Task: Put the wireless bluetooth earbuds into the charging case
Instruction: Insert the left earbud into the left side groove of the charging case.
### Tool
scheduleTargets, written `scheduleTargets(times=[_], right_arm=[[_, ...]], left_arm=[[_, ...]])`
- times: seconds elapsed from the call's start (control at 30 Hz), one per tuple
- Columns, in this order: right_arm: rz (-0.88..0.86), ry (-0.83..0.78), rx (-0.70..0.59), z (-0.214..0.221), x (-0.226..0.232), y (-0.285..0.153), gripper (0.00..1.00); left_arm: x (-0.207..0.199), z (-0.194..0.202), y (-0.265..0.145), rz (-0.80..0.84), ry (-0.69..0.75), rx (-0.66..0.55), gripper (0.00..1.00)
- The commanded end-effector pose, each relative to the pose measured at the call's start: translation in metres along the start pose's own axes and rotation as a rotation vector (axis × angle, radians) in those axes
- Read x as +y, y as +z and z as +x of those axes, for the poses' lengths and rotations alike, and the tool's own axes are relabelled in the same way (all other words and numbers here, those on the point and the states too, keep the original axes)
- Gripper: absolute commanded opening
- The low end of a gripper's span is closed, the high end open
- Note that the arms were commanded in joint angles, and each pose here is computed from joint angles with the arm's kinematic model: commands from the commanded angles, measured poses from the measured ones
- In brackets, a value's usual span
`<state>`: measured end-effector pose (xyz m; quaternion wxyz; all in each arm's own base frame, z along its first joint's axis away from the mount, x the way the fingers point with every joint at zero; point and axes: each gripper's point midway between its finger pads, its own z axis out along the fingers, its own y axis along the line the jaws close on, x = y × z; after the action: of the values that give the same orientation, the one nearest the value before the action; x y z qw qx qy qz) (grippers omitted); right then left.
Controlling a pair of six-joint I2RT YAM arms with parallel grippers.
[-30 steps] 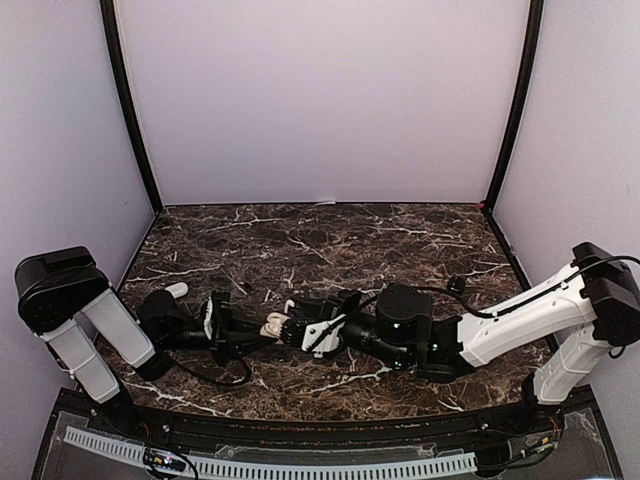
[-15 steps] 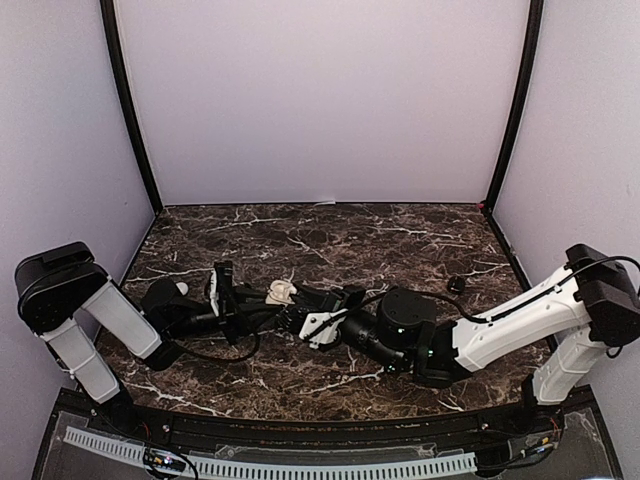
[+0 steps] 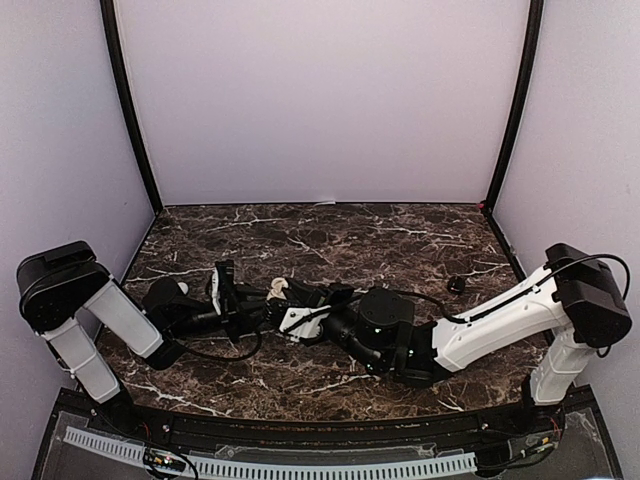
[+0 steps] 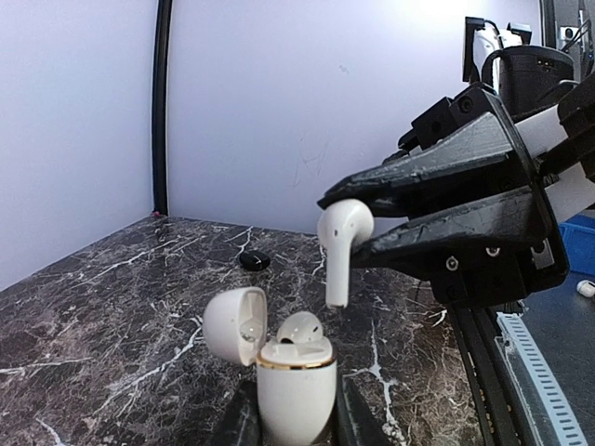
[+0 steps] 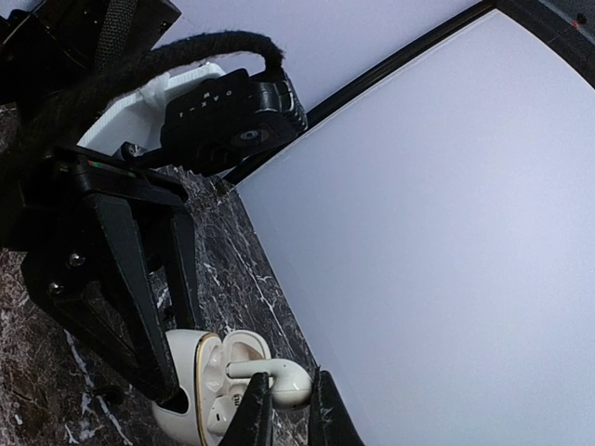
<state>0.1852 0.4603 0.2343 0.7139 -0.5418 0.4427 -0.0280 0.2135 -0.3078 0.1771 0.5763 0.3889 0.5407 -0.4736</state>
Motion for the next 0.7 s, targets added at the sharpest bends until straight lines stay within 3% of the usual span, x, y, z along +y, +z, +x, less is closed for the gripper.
scheduleTargets(times=[0.0, 0.67], right_arm=[[0.022, 0.002, -0.012, -0.01, -0.003, 0.004, 0.04], [-0.023, -0.058, 0.031, -0.004, 0.015, 0.016, 0.04]], left_arm=[[-0.01, -0.045, -0.003, 0.022, 0.141, -0.177, 0.0], [-0.016, -0.046, -0.003, 0.039, 0.171, -0.179, 0.0]])
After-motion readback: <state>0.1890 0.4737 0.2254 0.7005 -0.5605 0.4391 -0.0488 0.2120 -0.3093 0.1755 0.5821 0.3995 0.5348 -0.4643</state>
